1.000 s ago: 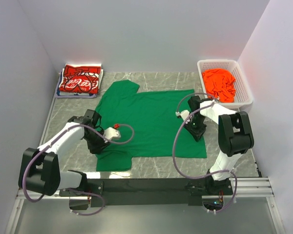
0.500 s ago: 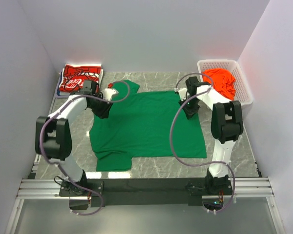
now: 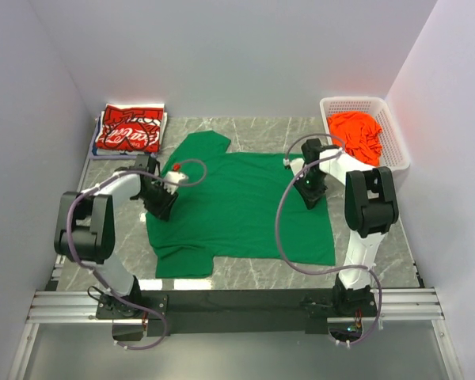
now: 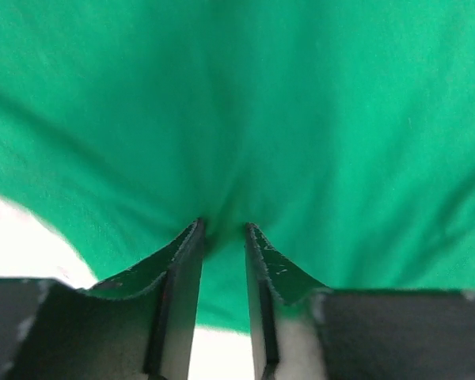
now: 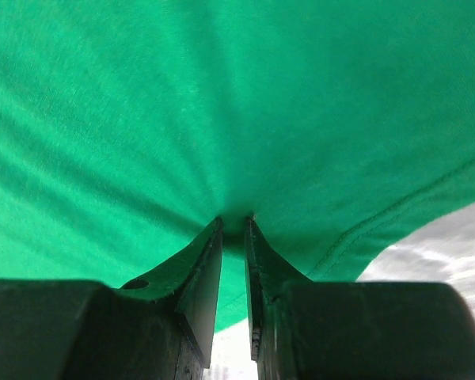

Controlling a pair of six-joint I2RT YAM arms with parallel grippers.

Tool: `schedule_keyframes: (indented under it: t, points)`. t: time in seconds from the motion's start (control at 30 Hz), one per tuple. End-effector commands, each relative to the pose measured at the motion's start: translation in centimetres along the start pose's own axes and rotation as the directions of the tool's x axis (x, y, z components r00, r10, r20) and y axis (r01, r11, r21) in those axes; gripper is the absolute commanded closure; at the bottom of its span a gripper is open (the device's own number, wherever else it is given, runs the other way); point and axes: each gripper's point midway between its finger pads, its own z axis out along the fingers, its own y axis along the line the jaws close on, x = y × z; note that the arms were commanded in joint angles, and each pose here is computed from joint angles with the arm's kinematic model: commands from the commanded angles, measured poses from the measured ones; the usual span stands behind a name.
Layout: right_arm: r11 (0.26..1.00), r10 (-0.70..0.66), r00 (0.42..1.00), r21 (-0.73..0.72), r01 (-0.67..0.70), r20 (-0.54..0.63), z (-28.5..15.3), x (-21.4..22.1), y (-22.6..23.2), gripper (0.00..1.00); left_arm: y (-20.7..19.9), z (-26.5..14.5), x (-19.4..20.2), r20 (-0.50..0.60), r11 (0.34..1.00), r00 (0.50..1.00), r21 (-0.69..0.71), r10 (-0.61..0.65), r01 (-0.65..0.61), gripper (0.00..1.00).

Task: Fold and stack the t-shirts
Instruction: Flatten the tshirt out

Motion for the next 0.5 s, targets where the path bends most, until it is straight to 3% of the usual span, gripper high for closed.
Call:
schedule_keyframes:
  t: [0.0,0.1,0.2,0.33,0.47]
  points:
    - [0.997,-0.067,0.995,-0.055,0.063,-0.076,-0.6,3.4,1.6,0.76,-2.3,-2.0,1.8,-0.011,0.999,0.999,0.034,0.036,-0.036,0.68]
    - [0.986,-0.118,0.992,-0.12,0.112,-0.049,-2.4,4.2,2.5,0.75,-4.4,-2.6,4.0,-0.073,0.993,0.996,0.113,0.043,-0.035,0.71]
    - [0.99,-0.103,0.993,-0.095,0.108,0.055,-4.7,1.9,1.0,0.71,-5.1,-3.7,2.5,-0.041,0.987,0.998,0.158,0.043,-0.036,0.7]
    - [0.999,0.036,0.973,-0.002,-0.036,0.23,-7.9,-3.7,-4.7,0.63,-2.3,-7.0,-7.1,0.208,0.99,0.975,0.096,0.08,-0.101,0.54]
    - [0.981,0.09,0.94,0.134,-0.141,0.329,-9.1,-7.4,-9.3,0.61,1.2,-8.6,-15.7,0.378,0.996,0.923,0.039,0.063,-0.084,0.48]
